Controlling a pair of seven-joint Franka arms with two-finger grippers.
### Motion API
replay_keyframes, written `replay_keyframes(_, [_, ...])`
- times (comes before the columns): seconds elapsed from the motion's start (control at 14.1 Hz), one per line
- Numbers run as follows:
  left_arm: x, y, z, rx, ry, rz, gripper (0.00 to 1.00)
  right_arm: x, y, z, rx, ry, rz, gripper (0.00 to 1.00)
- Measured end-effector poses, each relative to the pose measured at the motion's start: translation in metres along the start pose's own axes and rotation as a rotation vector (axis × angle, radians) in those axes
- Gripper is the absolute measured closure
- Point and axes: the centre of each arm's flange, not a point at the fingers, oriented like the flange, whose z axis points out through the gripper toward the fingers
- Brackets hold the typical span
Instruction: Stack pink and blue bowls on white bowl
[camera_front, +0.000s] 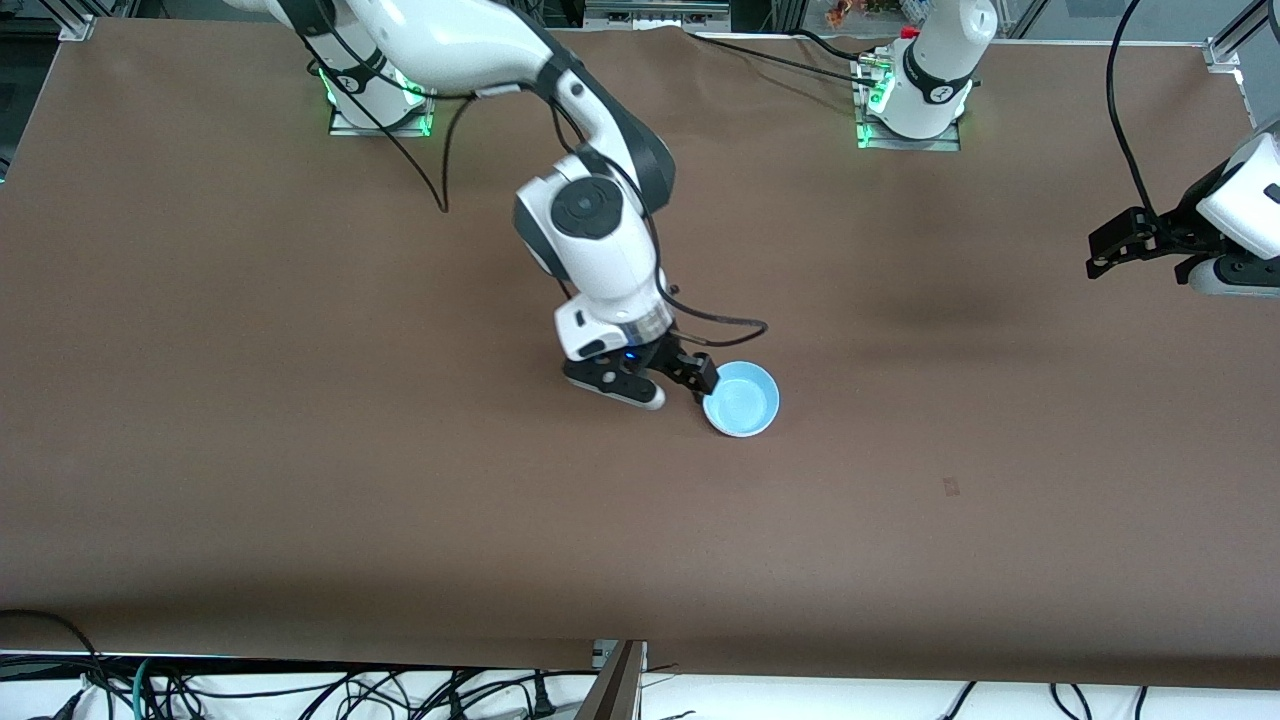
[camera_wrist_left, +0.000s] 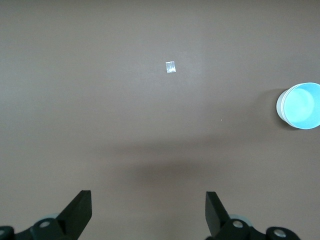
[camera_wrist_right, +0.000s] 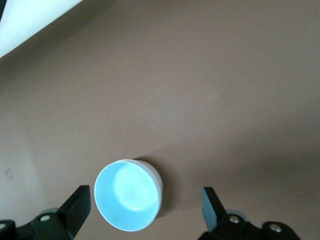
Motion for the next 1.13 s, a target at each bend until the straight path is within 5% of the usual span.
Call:
replay_keyframes(0.21, [0.000, 0.000, 0.000, 0.000, 0.000, 0.000, 0.00, 0.048, 0.040, -0.078, -0.103, -0.057, -0.109, 0.01])
replay_keyframes(0.57, [0.000, 0.000, 0.000, 0.000, -0.004, 0.000, 0.00, 0.113, 0.155, -0.177, -0.144, -0.148, -0.222, 0.01])
replay_keyframes(0.85, [-0.001, 0.000, 0.000, 0.000, -0.005, 0.000, 0.00, 0.128, 0.248, -0.184, -0.184, -0.226, -0.251, 0.01])
replay_keyframes(1.13, [-0.001, -0.002, 0.001, 0.000, -0.005, -0.004, 0.00, 0.152, 0.290, -0.190, -0.207, -0.223, -0.202, 0.00])
